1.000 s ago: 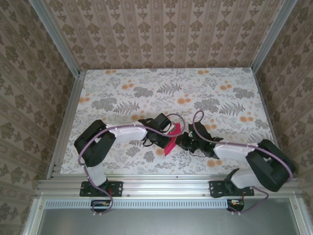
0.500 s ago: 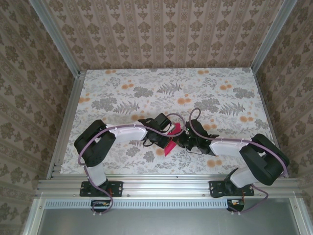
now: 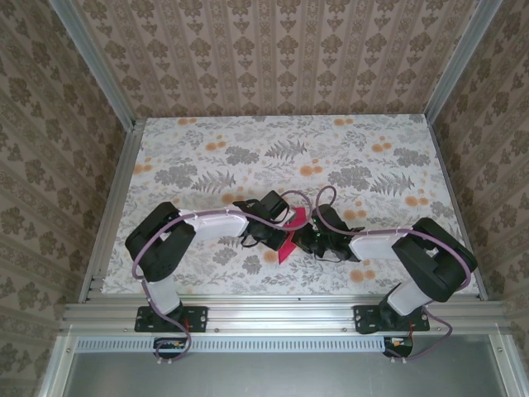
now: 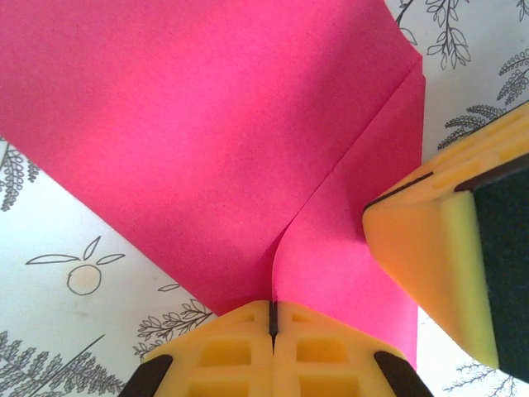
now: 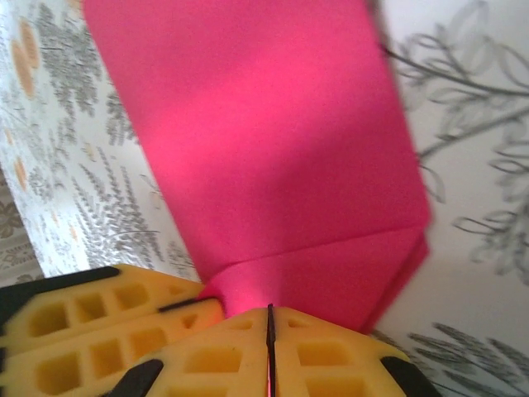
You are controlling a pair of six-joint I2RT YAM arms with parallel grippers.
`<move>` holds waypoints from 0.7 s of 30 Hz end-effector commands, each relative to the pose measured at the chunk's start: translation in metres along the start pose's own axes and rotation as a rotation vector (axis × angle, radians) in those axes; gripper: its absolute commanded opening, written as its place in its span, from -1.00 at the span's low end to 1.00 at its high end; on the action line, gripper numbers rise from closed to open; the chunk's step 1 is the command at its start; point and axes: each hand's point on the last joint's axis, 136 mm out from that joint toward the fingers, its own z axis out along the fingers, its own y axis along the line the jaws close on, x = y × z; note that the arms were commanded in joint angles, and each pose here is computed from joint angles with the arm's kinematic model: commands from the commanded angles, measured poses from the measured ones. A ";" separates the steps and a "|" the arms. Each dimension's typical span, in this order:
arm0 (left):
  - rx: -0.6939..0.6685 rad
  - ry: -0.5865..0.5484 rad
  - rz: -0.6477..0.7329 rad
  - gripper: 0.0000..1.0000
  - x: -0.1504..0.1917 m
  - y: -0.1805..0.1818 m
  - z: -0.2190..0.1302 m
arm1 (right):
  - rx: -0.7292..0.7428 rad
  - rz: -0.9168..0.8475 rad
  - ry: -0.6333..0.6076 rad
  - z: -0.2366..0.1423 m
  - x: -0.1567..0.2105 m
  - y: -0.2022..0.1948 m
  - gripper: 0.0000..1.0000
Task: Fold a paper plane with a square sheet of paper (pick it up from the middle)
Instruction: Third fold the triangle at the center of the table.
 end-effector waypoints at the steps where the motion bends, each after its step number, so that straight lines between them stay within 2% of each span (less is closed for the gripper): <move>1: -0.002 0.058 -0.007 -0.96 0.012 0.002 0.010 | 0.037 -0.017 0.017 0.000 0.007 -0.013 -0.79; 8: -0.007 0.067 -0.013 -0.97 0.015 0.004 0.011 | -0.064 -0.052 0.028 -0.012 0.008 0.017 -0.72; 13: -0.013 0.068 -0.019 -0.98 0.016 0.005 0.012 | -0.079 -0.045 0.022 -0.016 0.017 0.017 -0.72; 21: -0.009 0.079 -0.021 -0.99 0.018 0.005 0.014 | -0.068 -0.019 0.018 -0.002 0.024 0.004 -0.75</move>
